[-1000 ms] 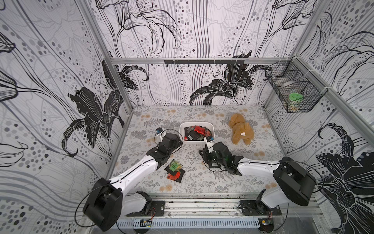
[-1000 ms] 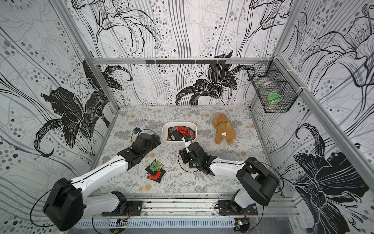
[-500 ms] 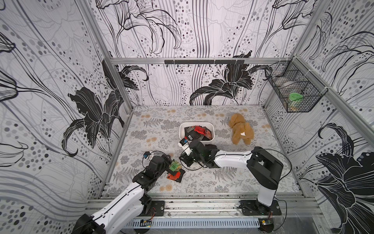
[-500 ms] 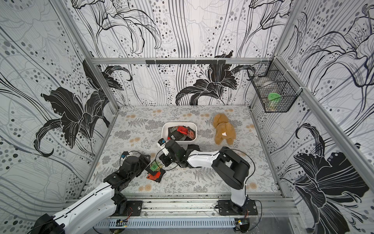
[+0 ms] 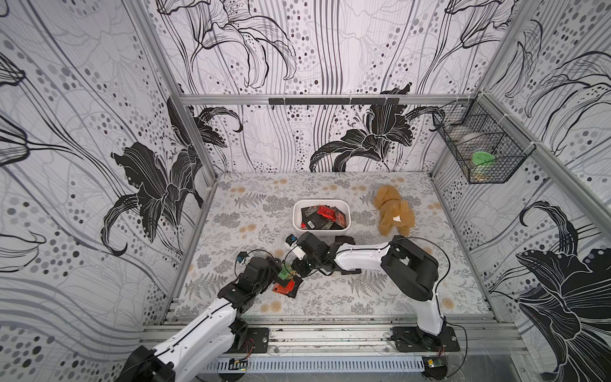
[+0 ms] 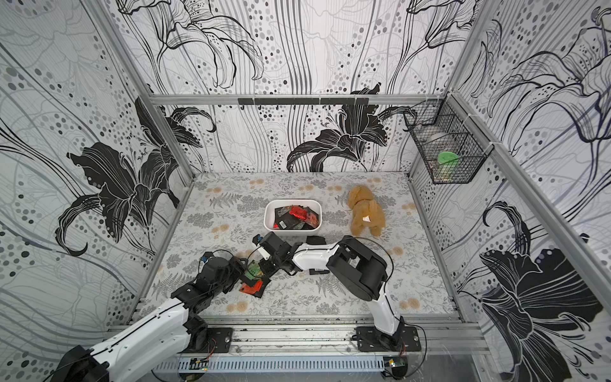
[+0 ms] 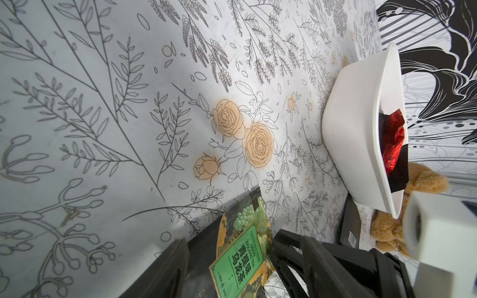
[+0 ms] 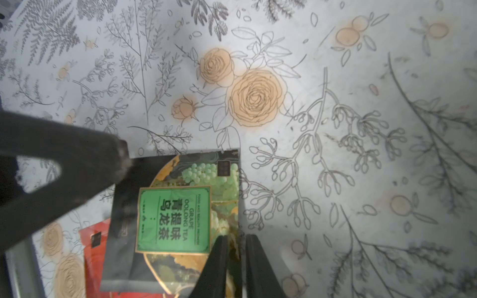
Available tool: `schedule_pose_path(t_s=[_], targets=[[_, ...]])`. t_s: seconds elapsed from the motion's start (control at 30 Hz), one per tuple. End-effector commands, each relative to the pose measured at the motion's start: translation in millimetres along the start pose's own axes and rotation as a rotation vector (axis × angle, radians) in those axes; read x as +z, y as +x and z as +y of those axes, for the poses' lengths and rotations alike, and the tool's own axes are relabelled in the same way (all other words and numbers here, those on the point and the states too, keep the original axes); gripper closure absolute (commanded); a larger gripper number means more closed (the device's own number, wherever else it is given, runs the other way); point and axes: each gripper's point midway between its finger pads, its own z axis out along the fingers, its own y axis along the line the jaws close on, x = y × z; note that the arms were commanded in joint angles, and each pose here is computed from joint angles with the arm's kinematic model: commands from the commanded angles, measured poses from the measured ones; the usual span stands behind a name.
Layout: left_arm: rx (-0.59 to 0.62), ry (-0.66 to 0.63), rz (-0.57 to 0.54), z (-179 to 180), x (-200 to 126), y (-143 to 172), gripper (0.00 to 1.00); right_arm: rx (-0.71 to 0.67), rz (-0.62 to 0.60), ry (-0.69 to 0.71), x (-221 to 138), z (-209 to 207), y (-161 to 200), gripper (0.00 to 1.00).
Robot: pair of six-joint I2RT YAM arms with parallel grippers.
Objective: Put the tea bags into the storage box
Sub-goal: Pick up the tea bag from the center of the board.
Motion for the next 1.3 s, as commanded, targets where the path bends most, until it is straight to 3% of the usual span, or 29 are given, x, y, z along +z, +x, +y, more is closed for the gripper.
schedule_pose_path(t_s=[0.0,0.4,0.63,0.8,1.27], targets=[[-0.028,-0.009,-0.01,11.3,0.1,0.7,0.27,-0.029,0.037,0.027,6.6,-2.7,6.1,0.82],[-0.042,-0.038,0.001,27.3,1.2,6.1,0.28,-0.039,0.065,0.056,11.9,-6.9,17.0,0.83],[-0.092,0.094,0.074,11.2,6.8,21.4,0.41,-0.041,0.066,0.055,12.3,-6.4,17.3,0.83],[-0.08,0.111,0.066,1.1,3.8,17.2,0.5,-0.042,0.067,0.052,11.6,-5.5,18.2,0.83],[-0.108,0.269,0.066,-35.5,-5.6,12.0,0.61,-0.039,0.066,0.039,11.2,-3.4,19.2,0.83]])
